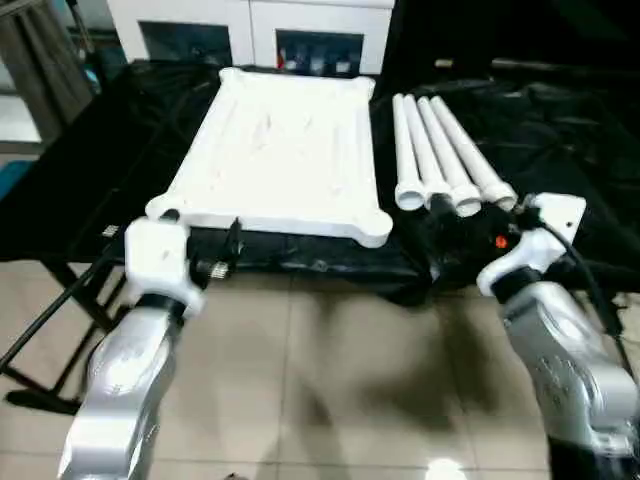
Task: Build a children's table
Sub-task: Move to table
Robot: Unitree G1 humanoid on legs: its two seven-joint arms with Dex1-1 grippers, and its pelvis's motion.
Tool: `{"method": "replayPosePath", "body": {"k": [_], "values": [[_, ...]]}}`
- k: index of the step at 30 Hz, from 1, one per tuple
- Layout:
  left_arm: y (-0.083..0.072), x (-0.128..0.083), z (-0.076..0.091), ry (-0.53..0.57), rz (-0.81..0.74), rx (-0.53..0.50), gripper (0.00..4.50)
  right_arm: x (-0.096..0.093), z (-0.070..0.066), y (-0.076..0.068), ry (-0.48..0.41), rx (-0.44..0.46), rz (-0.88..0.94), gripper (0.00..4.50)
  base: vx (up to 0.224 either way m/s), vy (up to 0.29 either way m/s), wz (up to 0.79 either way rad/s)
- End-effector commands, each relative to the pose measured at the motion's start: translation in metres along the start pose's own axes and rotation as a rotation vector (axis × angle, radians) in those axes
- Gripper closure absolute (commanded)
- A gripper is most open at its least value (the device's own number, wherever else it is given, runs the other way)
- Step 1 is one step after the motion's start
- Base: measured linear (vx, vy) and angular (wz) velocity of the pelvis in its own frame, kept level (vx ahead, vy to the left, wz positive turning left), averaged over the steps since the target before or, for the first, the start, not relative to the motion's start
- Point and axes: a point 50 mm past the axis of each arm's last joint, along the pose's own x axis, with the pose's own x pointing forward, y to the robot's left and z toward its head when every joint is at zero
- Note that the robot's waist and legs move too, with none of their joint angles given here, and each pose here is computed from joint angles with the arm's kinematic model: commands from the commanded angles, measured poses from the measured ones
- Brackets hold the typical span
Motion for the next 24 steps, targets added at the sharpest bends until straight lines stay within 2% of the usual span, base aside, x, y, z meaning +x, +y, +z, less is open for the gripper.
{"method": "replayPosePath", "body": {"k": [1, 3, 5, 7, 9, 11, 12, 15, 16, 19, 22, 24], "values": [[-0.008, 0.004, -0.002, 0.027, -0.032, -0.009, 0.05, -0.002, -0.001, 0.001, 0.019, -0.038, -0.015, 0.00, 0.000, 0.000, 0.00], [-0.007, 0.003, -0.002, 0.037, -0.029, -0.006, 0.05, -0.004, -0.004, 0.003, 0.032, -0.065, -0.008, 0.00, 0.000, 0.000, 0.00], [-0.004, -0.003, -0.001, 0.051, -0.014, -0.020, 0.05, -0.009, -0.007, 0.007, 0.055, -0.132, 0.011, 0.00, 0.055, -0.008, -0.04], [-0.001, -0.010, -0.009, 0.079, 0.002, -0.004, 0.05, -0.011, -0.008, 0.011, 0.059, -0.108, 0.007, 0.00, 0.101, -0.011, -0.01], [0.006, -0.018, -0.025, 0.122, 0.041, -0.017, 0.05, -0.012, -0.015, 0.015, 0.085, -0.132, 0.003, 0.00, 0.122, -0.008, 0.01], [0.007, -0.020, -0.028, 0.132, 0.051, -0.022, 0.05, -0.012, -0.017, 0.016, 0.092, -0.144, 0.002, 0.00, 0.140, 0.009, 0.06], [0.008, -0.025, -0.036, 0.163, 0.101, -0.030, 0.05, -0.014, -0.017, 0.018, 0.097, -0.141, 0.022, 0.00, 0.192, 0.013, 0.20], [0.006, -0.025, -0.032, 0.158, 0.105, -0.058, 0.05, -0.014, -0.014, 0.023, 0.078, -0.138, 0.044, 0.00, 0.207, 0.004, 0.21], [0.005, -0.021, -0.023, 0.131, 0.066, -0.050, 0.05, -0.011, -0.010, 0.028, 0.048, -0.122, 0.055, 0.00, 0.181, -0.007, 0.22], [0.009, -0.014, -0.019, 0.112, 0.067, -0.019, 0.05, -0.005, -0.009, 0.032, 0.035, -0.097, 0.068, 0.00, 0.169, -0.016, 0.22], [0.009, -0.008, -0.013, 0.091, 0.051, -0.019, 0.05, -0.003, -0.014, 0.031, 0.062, -0.199, 0.047, 0.00, 0.147, -0.065, 0.05], [0.008, -0.006, -0.010, 0.078, 0.045, -0.026, 0.05, -0.003, -0.016, 0.030, 0.081, -0.192, 0.042, 0.00, 0.134, -0.035, 0.04]]}}
